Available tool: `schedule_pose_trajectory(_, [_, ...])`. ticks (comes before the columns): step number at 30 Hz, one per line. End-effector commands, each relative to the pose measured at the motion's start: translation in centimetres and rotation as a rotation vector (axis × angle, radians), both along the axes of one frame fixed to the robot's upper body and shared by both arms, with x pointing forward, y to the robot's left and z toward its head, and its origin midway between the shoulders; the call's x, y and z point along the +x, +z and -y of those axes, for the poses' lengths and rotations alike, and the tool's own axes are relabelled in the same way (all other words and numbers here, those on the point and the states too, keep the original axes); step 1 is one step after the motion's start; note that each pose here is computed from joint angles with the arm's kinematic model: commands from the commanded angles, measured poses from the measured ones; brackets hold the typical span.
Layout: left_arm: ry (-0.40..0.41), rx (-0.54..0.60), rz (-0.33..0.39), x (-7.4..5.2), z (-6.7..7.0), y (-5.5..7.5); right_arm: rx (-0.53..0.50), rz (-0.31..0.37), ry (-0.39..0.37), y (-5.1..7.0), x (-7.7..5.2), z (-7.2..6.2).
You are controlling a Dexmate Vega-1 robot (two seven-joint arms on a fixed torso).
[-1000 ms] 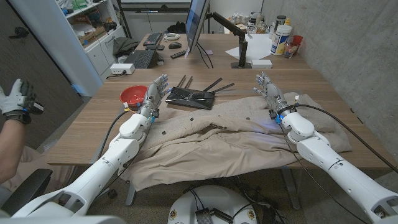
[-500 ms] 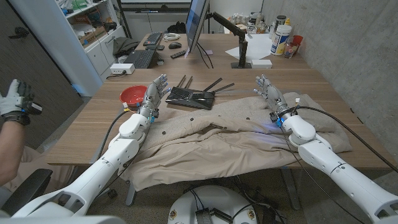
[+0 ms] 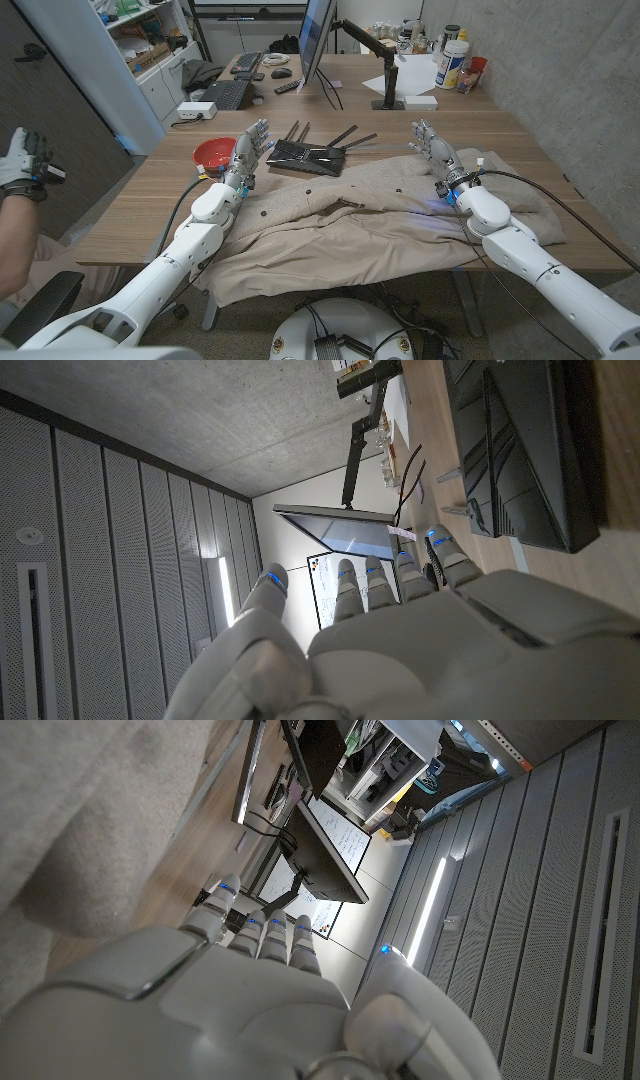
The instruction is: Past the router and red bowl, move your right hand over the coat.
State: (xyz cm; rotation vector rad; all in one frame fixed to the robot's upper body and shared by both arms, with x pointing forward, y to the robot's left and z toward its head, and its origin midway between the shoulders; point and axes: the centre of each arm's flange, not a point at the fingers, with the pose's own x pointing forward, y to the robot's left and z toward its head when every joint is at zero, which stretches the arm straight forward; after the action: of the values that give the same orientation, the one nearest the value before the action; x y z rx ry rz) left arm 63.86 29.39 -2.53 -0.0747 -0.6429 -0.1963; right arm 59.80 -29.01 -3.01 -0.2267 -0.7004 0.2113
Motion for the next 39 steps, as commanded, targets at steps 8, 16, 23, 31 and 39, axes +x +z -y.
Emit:
schedule_pose_trajectory(8, [0.002, 0.002, 0.000, 0.0, 0.0, 0.0, -0.049, 0.021, -0.023, 0.1, -1.3, 0.3])
schedule_pose_trajectory(16, [0.003, -0.001, 0.002, -0.1, 0.0, 0.0, -0.083, 0.048, -0.023, 0.1, -2.2, 0.3])
schedule_pose_trajectory(23, [0.005, -0.003, -0.001, -0.1, -0.1, 0.0, -0.092, 0.058, -0.029, 0.2, -2.7, 0.3])
schedule_pose_trajectory(31, [0.006, -0.001, -0.001, 0.0, -0.1, 0.0, -0.125, 0.076, -0.042, 0.3, -3.1, 0.4])
schedule_pose_trajectory(39, [0.006, -0.003, 0.000, 0.0, -0.1, 0.0, -0.153, 0.075, -0.058, 0.2, -3.5, 0.4])
